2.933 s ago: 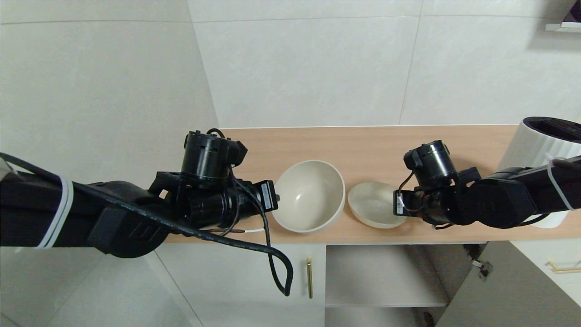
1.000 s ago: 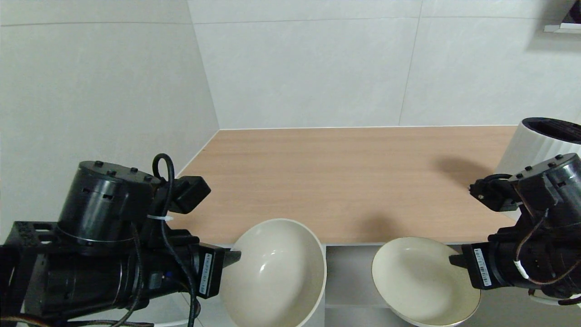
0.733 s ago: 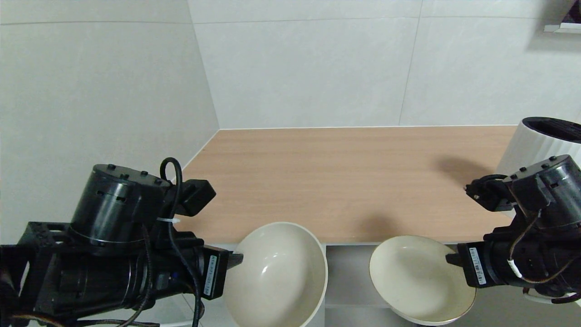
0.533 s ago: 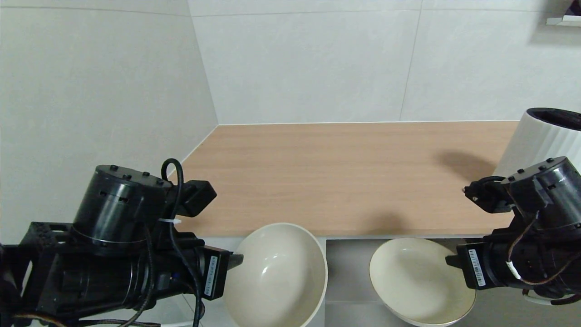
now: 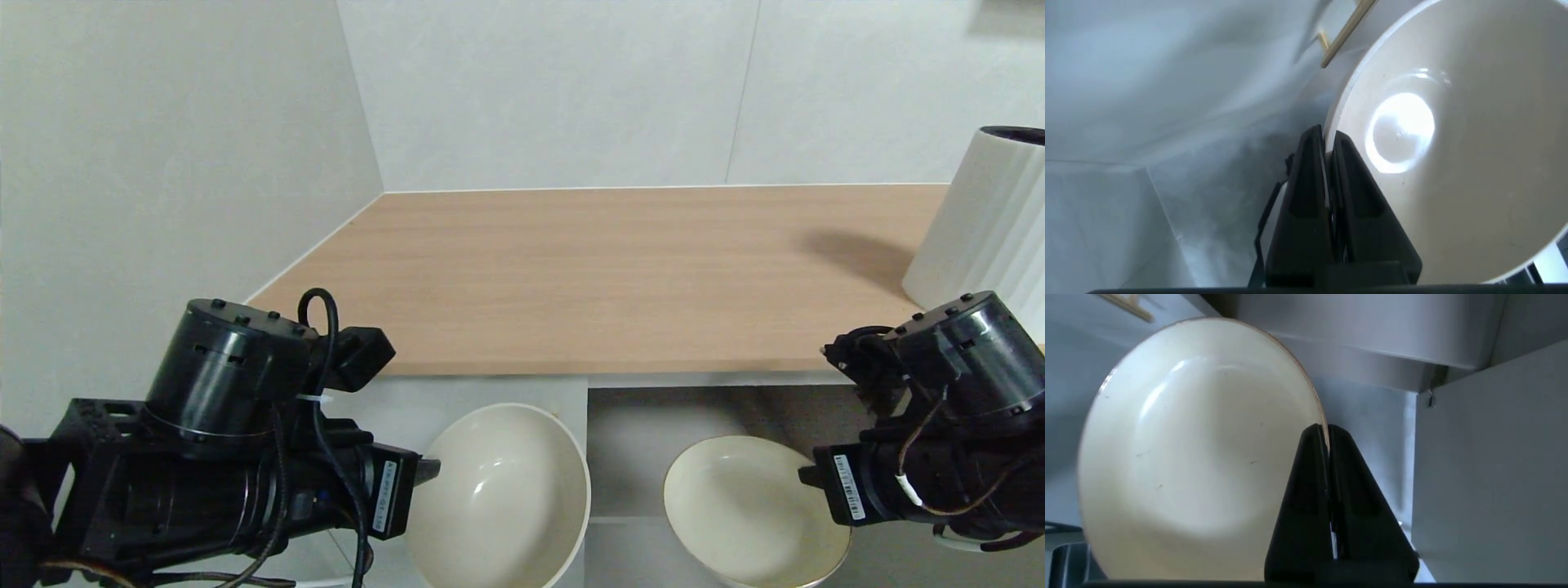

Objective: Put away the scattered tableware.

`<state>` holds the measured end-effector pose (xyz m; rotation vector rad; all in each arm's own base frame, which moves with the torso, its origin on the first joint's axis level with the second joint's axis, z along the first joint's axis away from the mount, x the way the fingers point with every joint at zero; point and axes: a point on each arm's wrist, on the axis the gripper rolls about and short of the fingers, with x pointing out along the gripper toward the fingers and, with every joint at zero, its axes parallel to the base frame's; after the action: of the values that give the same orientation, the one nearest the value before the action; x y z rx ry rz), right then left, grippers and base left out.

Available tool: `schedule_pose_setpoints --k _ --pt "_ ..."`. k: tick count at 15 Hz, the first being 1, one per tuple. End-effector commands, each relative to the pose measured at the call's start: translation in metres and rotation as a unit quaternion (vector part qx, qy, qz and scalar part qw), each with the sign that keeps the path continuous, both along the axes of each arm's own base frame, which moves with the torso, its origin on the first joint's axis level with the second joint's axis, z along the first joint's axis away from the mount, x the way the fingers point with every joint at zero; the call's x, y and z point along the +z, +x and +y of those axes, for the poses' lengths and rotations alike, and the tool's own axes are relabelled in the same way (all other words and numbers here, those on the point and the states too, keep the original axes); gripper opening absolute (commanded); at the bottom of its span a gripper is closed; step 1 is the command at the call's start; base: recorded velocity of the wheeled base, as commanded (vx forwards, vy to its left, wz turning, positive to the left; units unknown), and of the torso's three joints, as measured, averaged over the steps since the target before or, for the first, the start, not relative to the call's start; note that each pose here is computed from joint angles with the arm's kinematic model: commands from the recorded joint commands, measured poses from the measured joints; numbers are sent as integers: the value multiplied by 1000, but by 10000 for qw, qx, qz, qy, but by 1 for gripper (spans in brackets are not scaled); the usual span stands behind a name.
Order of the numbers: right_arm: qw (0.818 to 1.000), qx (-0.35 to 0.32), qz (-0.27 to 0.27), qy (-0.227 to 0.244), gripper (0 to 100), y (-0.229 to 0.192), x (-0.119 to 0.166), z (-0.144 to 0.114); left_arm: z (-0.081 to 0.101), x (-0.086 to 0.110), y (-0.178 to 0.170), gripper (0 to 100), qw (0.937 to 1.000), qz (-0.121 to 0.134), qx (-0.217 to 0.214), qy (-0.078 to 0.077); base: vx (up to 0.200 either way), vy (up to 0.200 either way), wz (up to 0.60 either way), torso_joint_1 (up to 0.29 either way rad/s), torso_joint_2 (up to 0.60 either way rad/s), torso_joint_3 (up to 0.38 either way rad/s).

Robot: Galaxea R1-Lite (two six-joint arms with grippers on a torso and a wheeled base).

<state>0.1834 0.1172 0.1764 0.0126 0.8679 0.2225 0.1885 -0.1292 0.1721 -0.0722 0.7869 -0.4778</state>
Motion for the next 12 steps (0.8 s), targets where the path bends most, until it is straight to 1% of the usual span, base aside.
schedule_pose_setpoints --k 1,5,8,12 --pt "9999 -3 91 -64 0 3 -5 2 -1 -2 2 0 10000 43 2 30 0 0 0 -163 466 295" --pt "9998 -3 155 -107 0 7 -9 4 -3 -5 5 0 10000 52 7 29 0 0 0 -152 453 297" --pt "10000 0 44 -72 0 17 -13 11 -6 -8 10 0 10000 46 18 24 0 0 0 -123 453 320" --pt "10000 0 -56 -18 0 18 -13 12 -6 -9 10 0 10000 50 23 20 0 0 0 -33 135 98"
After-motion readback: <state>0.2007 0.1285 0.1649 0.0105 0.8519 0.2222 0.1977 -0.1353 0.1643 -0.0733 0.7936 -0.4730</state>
